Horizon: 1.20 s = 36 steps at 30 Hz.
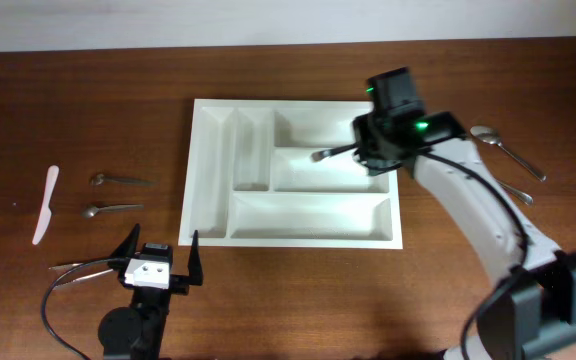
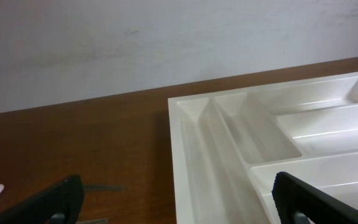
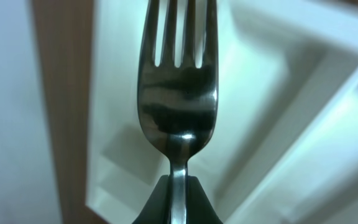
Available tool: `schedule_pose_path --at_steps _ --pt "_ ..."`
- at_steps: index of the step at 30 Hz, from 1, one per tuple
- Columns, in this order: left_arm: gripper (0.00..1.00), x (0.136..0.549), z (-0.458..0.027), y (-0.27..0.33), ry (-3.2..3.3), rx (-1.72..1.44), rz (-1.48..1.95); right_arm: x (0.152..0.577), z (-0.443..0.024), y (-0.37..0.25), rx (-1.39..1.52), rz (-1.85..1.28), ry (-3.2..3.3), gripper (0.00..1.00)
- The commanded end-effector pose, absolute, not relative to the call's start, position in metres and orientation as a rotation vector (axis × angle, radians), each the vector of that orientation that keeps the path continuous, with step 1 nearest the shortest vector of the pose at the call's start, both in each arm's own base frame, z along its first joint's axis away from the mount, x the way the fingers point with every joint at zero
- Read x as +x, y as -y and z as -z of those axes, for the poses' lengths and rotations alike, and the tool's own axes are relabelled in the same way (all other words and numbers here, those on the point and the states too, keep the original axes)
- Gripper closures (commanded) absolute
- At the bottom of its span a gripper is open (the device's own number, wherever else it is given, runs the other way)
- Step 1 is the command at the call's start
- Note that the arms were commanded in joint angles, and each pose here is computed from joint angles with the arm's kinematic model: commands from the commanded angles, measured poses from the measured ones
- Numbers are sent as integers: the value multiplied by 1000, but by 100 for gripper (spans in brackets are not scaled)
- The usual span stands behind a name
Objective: Pack container
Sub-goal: 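Carry the fork with the right gripper into the tray's middle compartment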
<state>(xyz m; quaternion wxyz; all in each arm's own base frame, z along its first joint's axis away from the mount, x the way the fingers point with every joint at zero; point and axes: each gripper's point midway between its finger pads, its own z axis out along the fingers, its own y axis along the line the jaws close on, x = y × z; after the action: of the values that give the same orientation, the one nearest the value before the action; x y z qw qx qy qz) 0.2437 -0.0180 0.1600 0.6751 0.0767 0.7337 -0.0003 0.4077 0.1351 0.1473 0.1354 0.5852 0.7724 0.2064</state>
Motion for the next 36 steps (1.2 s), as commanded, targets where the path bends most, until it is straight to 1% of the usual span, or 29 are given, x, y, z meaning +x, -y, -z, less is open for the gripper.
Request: schedule_pose_path --at_steps 1,9,10,11,12,14,15,17,18,20,22,24,25,26,27,30,36 --pt "1 244 -159 20 -1647 190 -2 405 -123 -153 1767 -556 -2262 96" --pt "1 244 -159 20 -1647 190 -2 404 -91 -156 1855 -480 -2277 95" --pt "1 244 -159 20 -1647 190 -2 403 -90 -156 1863 -478 -2274 95" --pt "1 244 -159 20 -1647 190 -2 404 -89 -155 1863 -474 -2273 92" --pt "1 244 -159 20 -1647 190 -2 404 -89 -155 1862 -471 -2270 87" --pt "1 244 -159 20 -1647 190 -2 405 -89 -153 1858 -459 -2261 64" --pt "1 244 -159 20 -1647 190 -2 405 -89 -152 1857 -456 -2259 60" --pt "1 244 -159 20 -1647 190 -2 405 -89 -151 1854 -454 -2261 55" --pt "1 244 -159 20 -1646 190 -2 405 -89 -150 1857 -446 -2258 49" --pt "1 244 -159 20 -1647 190 -2 407 -91 -141 1827 -422 -2253 45" --pt "1 244 -159 20 -1647 190 -2 409 -96 -122 1804 -375 -2237 35" --pt "1 244 -159 20 -1647 190 -2 403 -103 -94 1863 -300 -2193 26" --pt "1 244 -159 20 -1647 190 -2 400 -106 -79 1897 -263 -2168 20" --pt "1 244 -159 20 -1647 190 -2 394 -110 -56 1951 -204 -2127 9" --pt "1 244 -159 20 -1647 190 -2 390 -111 -39 1999 -171 -2095 1" --pt "1 244 -159 20 -1647 190 -2 375 -106 11 2153 -95 -2027 1" --pt "1 244 -159 20 -1647 190 -2 367 -86 79 2377 -121 -1899 1"
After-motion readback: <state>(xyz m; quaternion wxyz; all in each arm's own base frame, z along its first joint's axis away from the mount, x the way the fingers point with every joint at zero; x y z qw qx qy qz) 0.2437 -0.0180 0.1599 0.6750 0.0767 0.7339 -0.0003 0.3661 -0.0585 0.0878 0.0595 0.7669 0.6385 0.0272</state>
